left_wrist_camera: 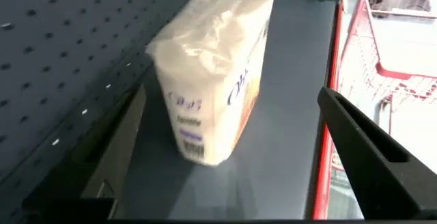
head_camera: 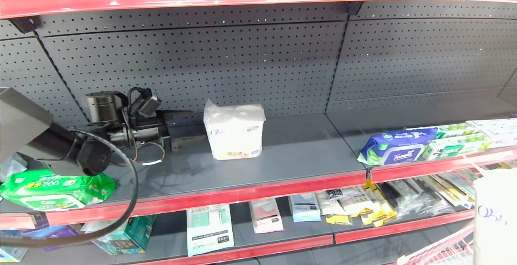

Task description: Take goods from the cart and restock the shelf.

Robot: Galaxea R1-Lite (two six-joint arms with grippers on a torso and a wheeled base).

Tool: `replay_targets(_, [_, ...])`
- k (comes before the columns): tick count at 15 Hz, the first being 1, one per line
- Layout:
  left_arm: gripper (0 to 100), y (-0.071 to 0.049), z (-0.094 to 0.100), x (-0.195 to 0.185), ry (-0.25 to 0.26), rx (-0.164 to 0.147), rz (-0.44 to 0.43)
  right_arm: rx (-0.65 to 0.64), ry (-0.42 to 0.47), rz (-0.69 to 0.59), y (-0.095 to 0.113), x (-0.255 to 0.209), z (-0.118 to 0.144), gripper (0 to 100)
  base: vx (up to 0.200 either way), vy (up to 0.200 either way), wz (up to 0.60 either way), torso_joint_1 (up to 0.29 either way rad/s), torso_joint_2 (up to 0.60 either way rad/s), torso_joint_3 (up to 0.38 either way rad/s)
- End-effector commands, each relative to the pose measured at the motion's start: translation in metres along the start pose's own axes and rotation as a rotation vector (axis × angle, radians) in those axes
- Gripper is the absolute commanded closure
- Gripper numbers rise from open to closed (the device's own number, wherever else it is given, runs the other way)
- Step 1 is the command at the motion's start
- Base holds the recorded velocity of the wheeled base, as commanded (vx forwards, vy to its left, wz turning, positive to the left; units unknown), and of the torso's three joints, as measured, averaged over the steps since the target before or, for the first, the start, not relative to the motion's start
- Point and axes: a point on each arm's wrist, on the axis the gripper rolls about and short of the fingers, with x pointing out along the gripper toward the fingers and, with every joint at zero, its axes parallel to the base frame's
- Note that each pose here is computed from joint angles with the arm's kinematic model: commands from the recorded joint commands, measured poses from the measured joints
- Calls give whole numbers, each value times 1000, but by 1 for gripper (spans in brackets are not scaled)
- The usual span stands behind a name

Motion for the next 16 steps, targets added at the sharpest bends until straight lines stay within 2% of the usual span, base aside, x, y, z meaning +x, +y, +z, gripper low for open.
replay_targets(1, [0,8,-13,14,2,-6,-16,-1,4,-1,0,0,0,100,0,0,0,0,0,0])
replay_targets(2, [0,15,-17,19,-3,5,-15,-2,5,-1,0,1,0,100,0,0,0,0,0,0])
replay_targets(4, [0,21,-17,22,-8,12,-12,-3,10,0,0,1,0,100,0,0,0,0,0,0])
replay_targets(9, [0,24,-29,40,-14,10,-49,-1,23,-17,0,3,0,100,0,0,0,0,0,0])
replay_targets(12, [0,32,-34,55,-30,32,-60,-2,30,-19,0,3,-1,100,0,0,0,0,0,0])
replay_targets(16, [0,33,-36,75,-47,38,-89,-2,33,-20,1,3,-1,100,0,0,0,0,0,0])
